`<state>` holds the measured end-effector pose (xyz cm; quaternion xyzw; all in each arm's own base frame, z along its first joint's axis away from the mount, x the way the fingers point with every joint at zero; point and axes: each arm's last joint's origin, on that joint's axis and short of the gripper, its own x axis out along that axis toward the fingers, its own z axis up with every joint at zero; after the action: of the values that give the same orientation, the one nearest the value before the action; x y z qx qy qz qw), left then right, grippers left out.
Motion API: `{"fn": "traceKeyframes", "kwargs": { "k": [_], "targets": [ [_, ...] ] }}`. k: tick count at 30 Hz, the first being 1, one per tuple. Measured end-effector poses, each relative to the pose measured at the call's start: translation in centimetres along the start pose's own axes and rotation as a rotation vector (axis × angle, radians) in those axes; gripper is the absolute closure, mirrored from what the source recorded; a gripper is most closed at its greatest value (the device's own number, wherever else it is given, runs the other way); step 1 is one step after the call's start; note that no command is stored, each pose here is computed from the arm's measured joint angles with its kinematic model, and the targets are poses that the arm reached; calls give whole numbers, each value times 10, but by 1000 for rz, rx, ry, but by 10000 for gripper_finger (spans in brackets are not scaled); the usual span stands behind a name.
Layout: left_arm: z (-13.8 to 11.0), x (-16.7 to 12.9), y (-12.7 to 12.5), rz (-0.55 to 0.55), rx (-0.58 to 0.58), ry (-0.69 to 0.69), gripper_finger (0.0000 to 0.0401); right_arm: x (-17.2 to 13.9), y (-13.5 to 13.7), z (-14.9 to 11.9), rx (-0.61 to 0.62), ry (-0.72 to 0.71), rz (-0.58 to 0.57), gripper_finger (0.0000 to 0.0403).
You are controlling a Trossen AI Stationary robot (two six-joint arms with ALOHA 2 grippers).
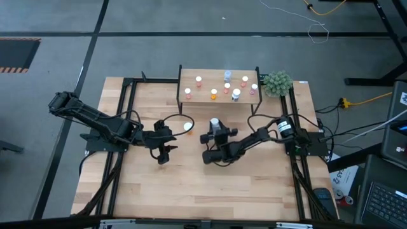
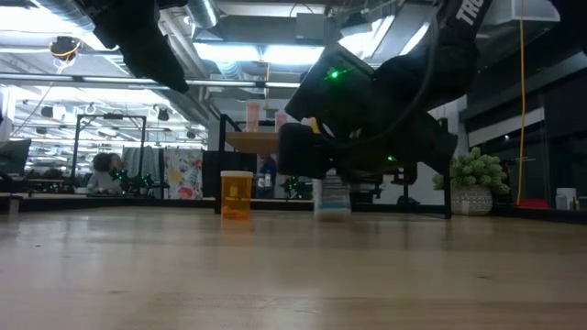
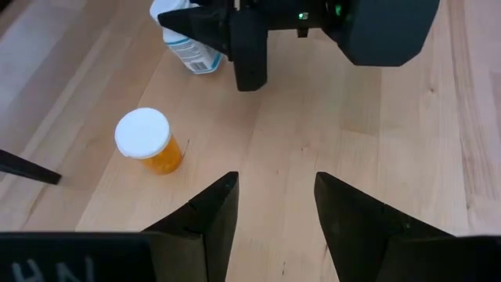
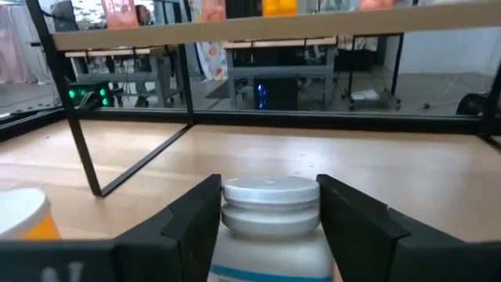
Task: Pick and place medicine bottles onto shelf by color
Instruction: Move the big white pill bottle from the bottom to the center of the table
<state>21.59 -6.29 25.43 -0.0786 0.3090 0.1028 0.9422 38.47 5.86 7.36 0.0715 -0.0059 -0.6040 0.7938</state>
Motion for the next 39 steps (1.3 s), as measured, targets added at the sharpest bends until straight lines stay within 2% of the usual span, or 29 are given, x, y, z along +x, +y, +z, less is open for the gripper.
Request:
{"fn": "traceKeyframes", "kwargs": {
  "k": [8, 17, 21, 25, 29, 33, 39],
  "targets": [
    [0, 0, 0, 1, 1, 2, 236, 5, 1, -2, -69, 66, 24, 165],
    [-1, 0, 0, 3, 4, 8, 236, -1, 2, 0, -124, 61, 40, 167],
    [-1, 0, 0, 4, 5, 9, 236, -9, 9, 12, -145, 75, 76, 166],
    [-1, 0, 1, 5, 6, 11, 236, -13, 17, 32, -160, 189, 186, 166],
    [-1, 0, 1, 6, 7, 14, 236, -8, 24, 60, -109, 311, 297, 168],
    [-2, 0, 1, 6, 8, 17, 236, 4, 22, 83, -126, 413, 320, 175],
    [-3, 0, 1, 11, 15, 33, 236, 25, 16, 105, -207, 758, 264, 185]
  ]
}}
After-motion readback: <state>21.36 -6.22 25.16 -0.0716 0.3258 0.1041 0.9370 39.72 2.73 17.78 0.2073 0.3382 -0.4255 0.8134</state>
